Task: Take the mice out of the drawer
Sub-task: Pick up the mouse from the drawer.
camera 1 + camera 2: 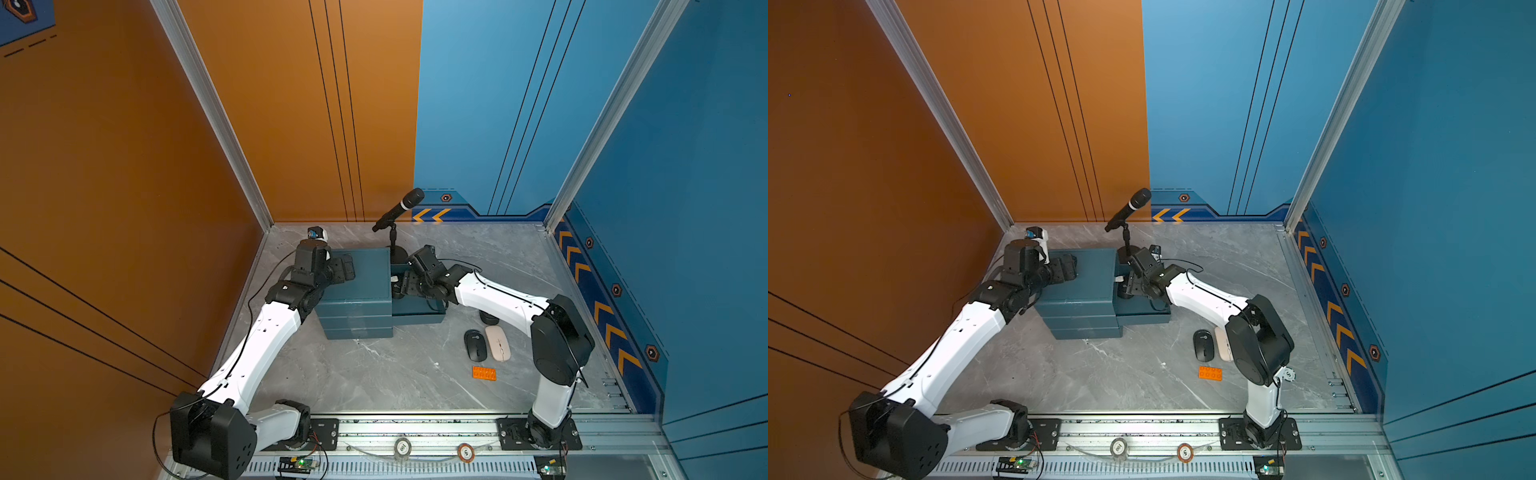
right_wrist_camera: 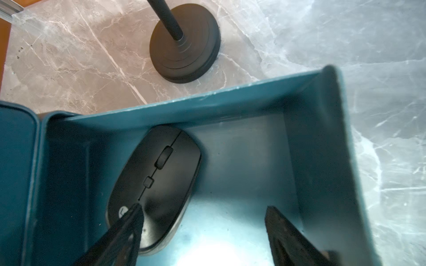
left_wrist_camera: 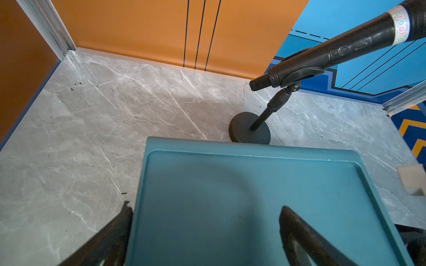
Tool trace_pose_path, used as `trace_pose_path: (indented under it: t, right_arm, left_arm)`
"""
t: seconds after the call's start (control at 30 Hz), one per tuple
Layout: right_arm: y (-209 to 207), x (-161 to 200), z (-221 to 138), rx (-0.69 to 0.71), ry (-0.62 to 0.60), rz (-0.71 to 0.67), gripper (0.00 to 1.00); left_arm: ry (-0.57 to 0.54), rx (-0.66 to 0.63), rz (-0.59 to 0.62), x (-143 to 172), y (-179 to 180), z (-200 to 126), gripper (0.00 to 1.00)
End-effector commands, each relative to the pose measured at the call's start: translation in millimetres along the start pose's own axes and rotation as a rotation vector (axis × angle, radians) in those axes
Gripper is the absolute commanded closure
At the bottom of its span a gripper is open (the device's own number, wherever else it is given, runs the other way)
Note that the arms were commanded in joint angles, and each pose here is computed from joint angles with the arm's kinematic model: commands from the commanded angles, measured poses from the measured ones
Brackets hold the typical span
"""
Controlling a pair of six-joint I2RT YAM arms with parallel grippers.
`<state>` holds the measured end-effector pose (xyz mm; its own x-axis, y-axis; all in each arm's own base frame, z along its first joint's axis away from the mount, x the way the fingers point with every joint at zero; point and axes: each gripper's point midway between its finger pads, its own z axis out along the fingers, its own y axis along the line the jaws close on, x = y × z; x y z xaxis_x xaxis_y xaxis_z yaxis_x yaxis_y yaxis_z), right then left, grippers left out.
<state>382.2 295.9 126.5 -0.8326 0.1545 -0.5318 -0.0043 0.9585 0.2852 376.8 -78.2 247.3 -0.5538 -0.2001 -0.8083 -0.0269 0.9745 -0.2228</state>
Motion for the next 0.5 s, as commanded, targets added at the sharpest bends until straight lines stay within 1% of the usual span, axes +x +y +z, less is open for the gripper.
trace_pose_path:
  t: [0.0,0.1,0.13,0.17,0.33,0.47]
  right_arm:
    - [-23.3,-6.0,-13.7,0.081,-0.017,-0.018,0.2]
    - [-23.6,-7.3,-16.7,0.081,-0.021,-0.023,0.2]
    - [-34.5,-16.5,-15.6,0.095,-0.029,0.002,0.2]
    - [-33.6,-16.8,-16.3,0.091,-0.028,0.002,0.2]
    - [-24.5,-20.1,-19.7,0.057,-0.028,-0.003,0.2]
    - [-7.7,-21.1,-19.6,-0.005,-0.022,-0.007,0.2]
  left_arm:
    - [-0.015,0.037,-0.009,-8.0,-8.8,-3.2,0.02]
    - [-0.024,0.029,-0.003,-9.0,-7.0,-4.4,0.02]
    - [-0.024,0.025,-0.002,-9.1,-6.5,-4.1,0.02]
    - [-0.024,0.025,-0.001,-9.2,-6.4,-3.8,0.02]
    - [-0.012,0.031,-0.005,-6.8,-7.8,-1.2,0.02]
    - [-0.014,0.031,-0.006,-7.4,-7.8,-1.9,0.02]
